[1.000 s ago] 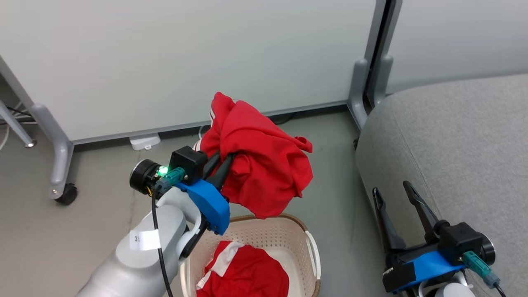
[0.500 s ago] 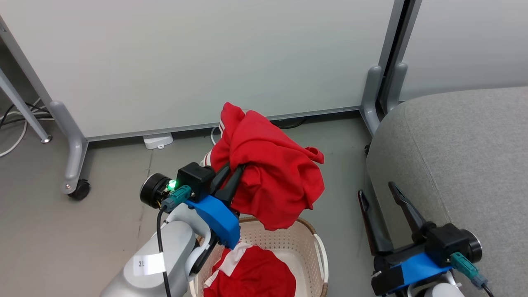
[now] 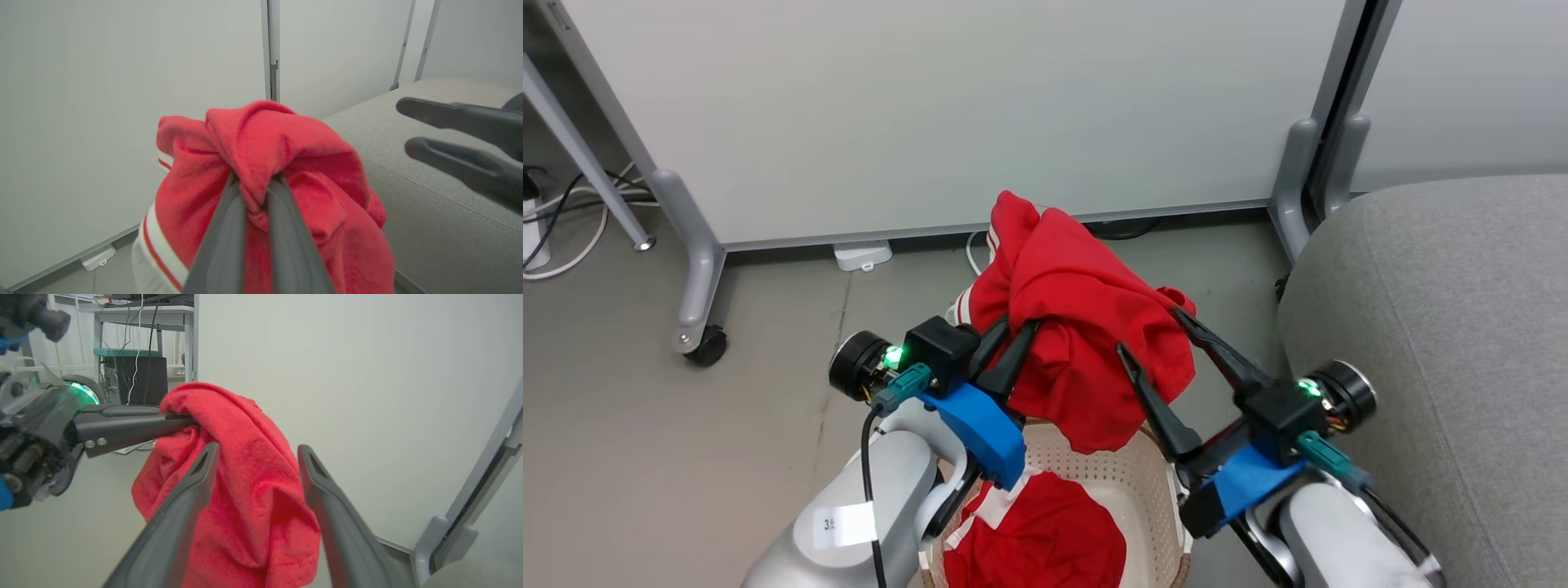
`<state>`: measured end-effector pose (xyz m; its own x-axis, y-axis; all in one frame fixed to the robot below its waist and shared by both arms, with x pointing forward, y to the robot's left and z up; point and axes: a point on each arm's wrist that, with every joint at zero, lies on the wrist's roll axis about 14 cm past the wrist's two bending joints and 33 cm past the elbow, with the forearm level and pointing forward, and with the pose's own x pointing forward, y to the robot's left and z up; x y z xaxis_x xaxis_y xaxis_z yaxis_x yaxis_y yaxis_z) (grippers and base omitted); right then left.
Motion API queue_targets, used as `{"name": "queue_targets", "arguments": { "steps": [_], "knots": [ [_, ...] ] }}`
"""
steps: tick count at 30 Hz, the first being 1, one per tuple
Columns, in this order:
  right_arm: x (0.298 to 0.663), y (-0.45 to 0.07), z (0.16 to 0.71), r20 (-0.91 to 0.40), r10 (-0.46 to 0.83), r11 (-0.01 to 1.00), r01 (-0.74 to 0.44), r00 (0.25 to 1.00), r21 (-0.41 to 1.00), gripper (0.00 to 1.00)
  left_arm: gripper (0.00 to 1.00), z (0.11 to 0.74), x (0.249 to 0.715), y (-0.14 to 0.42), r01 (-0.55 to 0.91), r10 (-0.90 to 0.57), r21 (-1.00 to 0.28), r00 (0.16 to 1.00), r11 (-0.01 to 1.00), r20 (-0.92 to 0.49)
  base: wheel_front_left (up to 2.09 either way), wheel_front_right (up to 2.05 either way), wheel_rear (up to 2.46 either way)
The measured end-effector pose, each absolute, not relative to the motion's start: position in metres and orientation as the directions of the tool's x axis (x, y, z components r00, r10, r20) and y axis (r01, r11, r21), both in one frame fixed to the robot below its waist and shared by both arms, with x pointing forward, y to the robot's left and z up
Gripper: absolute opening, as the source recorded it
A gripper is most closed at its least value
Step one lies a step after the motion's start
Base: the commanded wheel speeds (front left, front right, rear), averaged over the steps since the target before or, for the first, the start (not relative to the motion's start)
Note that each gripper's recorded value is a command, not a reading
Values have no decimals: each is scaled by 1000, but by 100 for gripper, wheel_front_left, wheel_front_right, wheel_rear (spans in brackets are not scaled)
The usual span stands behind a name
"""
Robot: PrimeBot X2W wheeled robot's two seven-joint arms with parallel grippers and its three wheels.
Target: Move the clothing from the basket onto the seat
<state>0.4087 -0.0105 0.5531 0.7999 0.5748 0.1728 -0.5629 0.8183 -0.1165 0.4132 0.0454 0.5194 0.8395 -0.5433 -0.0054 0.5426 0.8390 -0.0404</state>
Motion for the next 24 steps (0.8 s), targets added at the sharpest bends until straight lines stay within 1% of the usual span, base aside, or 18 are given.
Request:
{"name": "queue_targets", "arguments": {
  "steps": [8,14,15,16,24],
  "knots": [
    [428,17,526,53,648,753,-628,760,-197,100,0,520,413,37,559,-559,-37,829,828,-2,0,0,0],
    [436,32,510,-5,674,724,-662,738,-195,100,0,518,413,33,567,-568,-42,823,822,-4,0,0,0],
    [437,34,508,-14,677,721,-666,736,-191,38,0,518,412,32,568,-568,-43,823,822,-4,0,0,0],
    [437,36,507,-16,678,721,-669,735,-182,0,0,518,412,32,568,-569,-44,823,822,-4,0,0,0],
    [435,42,514,2,685,718,-675,728,-168,0,0,520,411,31,571,-572,-37,820,820,0,0,0,0]
  ]
}}
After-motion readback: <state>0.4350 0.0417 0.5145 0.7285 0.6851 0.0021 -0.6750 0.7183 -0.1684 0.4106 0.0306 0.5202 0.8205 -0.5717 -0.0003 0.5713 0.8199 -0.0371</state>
